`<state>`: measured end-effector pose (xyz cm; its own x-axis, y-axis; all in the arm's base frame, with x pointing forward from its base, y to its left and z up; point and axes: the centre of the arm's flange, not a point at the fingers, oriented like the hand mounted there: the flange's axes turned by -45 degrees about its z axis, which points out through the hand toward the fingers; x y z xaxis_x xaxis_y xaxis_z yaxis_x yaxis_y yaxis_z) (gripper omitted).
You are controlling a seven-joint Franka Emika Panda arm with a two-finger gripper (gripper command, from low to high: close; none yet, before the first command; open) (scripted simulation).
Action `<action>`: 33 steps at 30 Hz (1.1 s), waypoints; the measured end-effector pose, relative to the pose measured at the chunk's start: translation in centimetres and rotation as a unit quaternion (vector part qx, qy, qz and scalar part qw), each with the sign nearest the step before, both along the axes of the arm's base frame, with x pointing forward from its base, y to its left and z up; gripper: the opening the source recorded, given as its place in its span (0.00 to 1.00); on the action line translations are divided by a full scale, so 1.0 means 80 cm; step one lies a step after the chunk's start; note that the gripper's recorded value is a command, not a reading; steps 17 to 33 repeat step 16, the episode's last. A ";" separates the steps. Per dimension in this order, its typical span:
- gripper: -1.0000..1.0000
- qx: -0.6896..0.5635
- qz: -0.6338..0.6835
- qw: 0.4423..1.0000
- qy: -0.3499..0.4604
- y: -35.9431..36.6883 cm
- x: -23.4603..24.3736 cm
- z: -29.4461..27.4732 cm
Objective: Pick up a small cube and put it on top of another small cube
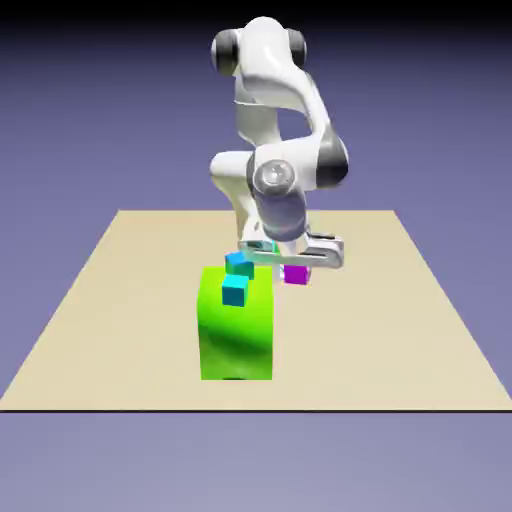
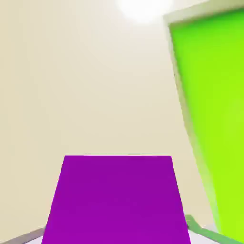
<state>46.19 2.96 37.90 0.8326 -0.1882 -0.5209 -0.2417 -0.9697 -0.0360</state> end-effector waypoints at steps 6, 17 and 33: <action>0.00 -0.008 0.029 0.999 0.038 -0.091 -0.027 0.069; 1.00 -0.007 0.011 0.999 0.050 -0.098 -0.064 -0.021; 1.00 -0.007 0.011 0.999 0.050 -0.098 -0.064 -0.021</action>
